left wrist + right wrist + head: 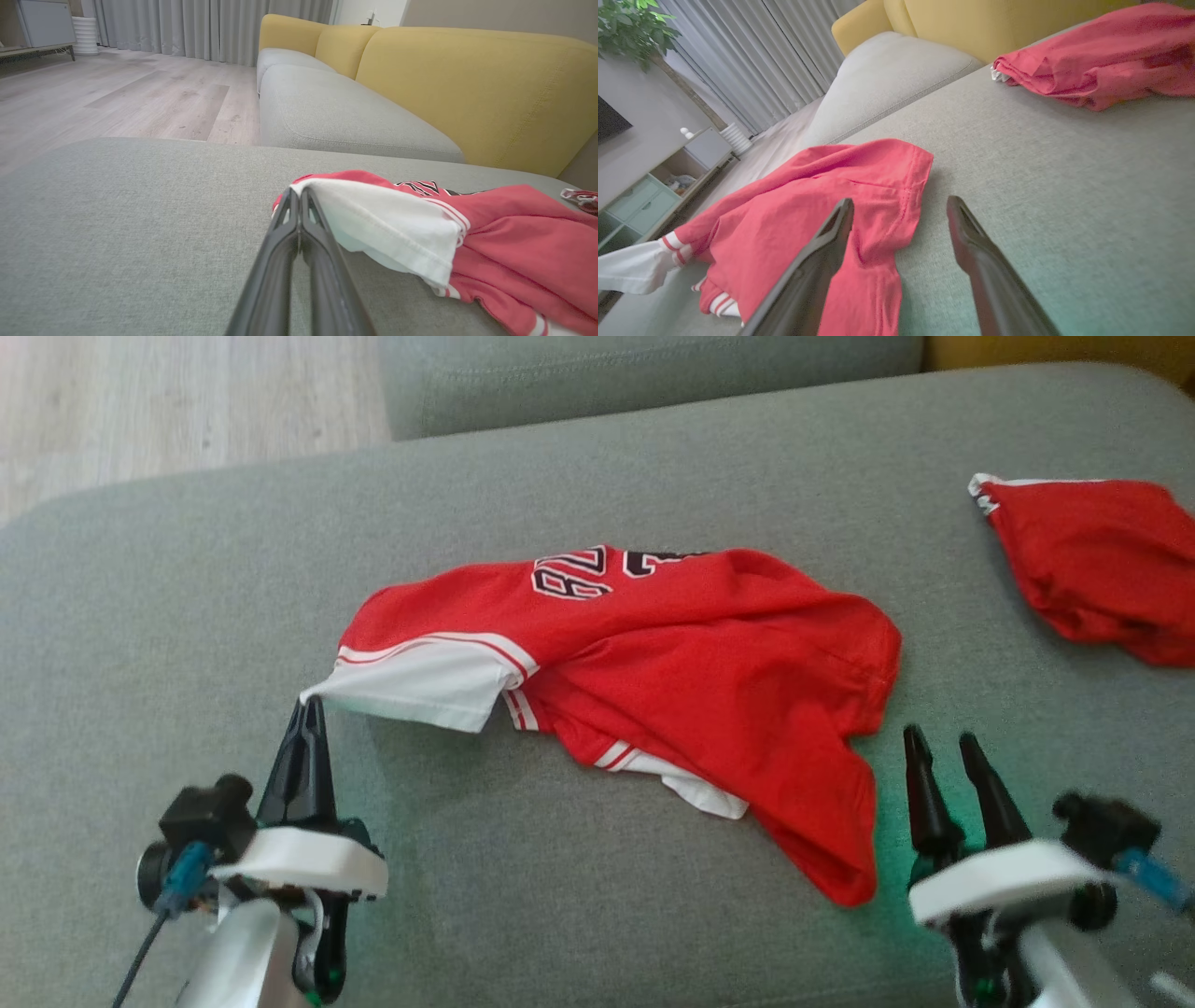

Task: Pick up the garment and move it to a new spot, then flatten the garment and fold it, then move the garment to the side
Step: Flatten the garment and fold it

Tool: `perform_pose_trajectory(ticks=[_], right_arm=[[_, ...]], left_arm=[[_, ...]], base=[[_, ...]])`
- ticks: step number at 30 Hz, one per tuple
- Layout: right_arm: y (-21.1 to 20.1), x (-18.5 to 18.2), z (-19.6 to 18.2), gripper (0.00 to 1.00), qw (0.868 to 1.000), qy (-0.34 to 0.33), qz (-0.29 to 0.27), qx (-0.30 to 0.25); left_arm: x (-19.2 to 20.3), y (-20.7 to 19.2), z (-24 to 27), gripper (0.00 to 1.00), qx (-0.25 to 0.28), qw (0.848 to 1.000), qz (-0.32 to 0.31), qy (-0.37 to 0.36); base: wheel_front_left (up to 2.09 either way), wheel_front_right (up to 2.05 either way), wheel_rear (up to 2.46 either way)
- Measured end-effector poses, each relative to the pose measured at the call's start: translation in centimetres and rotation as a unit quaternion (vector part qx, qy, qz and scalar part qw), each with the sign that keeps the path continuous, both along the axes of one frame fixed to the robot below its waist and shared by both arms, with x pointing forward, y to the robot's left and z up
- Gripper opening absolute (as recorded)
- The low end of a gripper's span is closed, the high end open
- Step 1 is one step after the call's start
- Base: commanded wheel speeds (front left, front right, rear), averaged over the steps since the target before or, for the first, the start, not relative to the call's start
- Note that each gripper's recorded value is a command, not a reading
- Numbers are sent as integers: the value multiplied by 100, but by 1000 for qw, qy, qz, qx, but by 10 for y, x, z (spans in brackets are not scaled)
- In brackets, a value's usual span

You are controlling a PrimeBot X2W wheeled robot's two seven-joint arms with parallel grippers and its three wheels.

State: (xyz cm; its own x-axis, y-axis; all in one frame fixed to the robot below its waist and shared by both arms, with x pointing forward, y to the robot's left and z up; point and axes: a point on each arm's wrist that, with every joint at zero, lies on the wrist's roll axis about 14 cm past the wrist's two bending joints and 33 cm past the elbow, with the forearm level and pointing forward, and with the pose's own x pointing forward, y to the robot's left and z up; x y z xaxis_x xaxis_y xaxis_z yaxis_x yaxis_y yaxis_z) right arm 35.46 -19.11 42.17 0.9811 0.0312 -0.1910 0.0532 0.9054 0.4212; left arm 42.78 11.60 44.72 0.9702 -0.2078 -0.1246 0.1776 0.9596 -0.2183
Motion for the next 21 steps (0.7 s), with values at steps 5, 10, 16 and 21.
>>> perform_pose_trajectory(ticks=[5, 10, 16, 21], right_arm=[[-3, 22, -11, 100, 998, 43, 19, 47], [-2, 42, -14, 100, 993, 73, 30, 89], [12, 51, -19, 100, 987, 102, 54, 111], [14, 50, -32, 100, 985, 130, 63, 97]], left_arm=[[10, 2, -2, 0, 4, 1000, 1, -1], [19, 5, -1, 0, 5, 1000, 3, -5], [23, 15, 2, 0, 8, 1000, 17, -10], [22, 20, 3, 0, 11, 1000, 23, -11]], base=[[0, 0, 0], [0, 0, 0], [0, 0, 0], [0, 0, 0]])
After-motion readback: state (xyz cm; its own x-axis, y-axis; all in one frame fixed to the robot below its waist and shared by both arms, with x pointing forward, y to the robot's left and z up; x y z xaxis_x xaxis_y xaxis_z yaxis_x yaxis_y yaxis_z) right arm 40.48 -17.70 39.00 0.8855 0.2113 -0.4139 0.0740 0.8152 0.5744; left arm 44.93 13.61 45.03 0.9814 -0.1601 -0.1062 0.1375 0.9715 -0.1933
